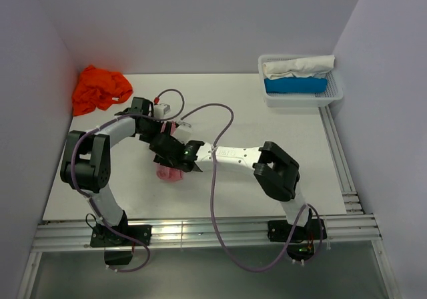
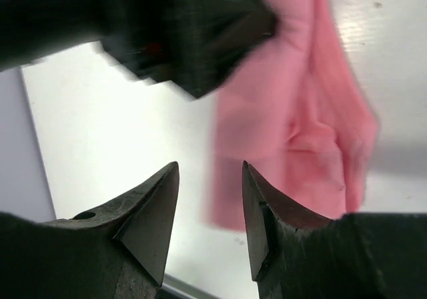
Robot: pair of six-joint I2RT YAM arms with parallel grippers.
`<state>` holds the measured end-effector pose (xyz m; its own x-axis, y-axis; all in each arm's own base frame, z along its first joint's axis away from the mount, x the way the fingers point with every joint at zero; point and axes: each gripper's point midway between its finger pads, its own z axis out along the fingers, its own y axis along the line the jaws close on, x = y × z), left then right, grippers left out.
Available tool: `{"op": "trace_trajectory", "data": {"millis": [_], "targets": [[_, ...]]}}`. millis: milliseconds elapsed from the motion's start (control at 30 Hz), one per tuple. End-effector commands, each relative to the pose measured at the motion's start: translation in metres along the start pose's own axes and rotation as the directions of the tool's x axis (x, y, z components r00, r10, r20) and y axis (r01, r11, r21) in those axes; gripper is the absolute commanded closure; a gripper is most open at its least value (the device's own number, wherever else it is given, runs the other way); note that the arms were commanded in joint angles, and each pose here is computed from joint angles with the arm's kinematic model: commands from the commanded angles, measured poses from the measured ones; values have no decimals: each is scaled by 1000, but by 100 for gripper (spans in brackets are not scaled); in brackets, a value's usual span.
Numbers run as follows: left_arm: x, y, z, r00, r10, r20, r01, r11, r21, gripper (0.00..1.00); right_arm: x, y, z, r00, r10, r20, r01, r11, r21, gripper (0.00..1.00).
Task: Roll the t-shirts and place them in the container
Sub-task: Roll the tshirt
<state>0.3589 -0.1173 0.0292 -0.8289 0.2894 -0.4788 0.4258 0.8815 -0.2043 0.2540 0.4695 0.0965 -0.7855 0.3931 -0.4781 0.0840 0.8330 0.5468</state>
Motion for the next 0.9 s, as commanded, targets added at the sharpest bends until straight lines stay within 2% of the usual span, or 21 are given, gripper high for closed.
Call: {"op": "trace_trajectory", "data": {"millis": [0,367,867], "targets": [[-8,15,3,1000,25,15,-23,996,-90,21,-13,-19,-8,987,-139,77,125,978,166,50],[-10,12,4,999,32,11,-31,996,-88,21,-1,6,2,968,-235,87,221,964,146,49],[-18,-2,-1,999,34,11,-33,999,-23,20,37,-40,40,957,-286,-48,288,916,280,45]]}}
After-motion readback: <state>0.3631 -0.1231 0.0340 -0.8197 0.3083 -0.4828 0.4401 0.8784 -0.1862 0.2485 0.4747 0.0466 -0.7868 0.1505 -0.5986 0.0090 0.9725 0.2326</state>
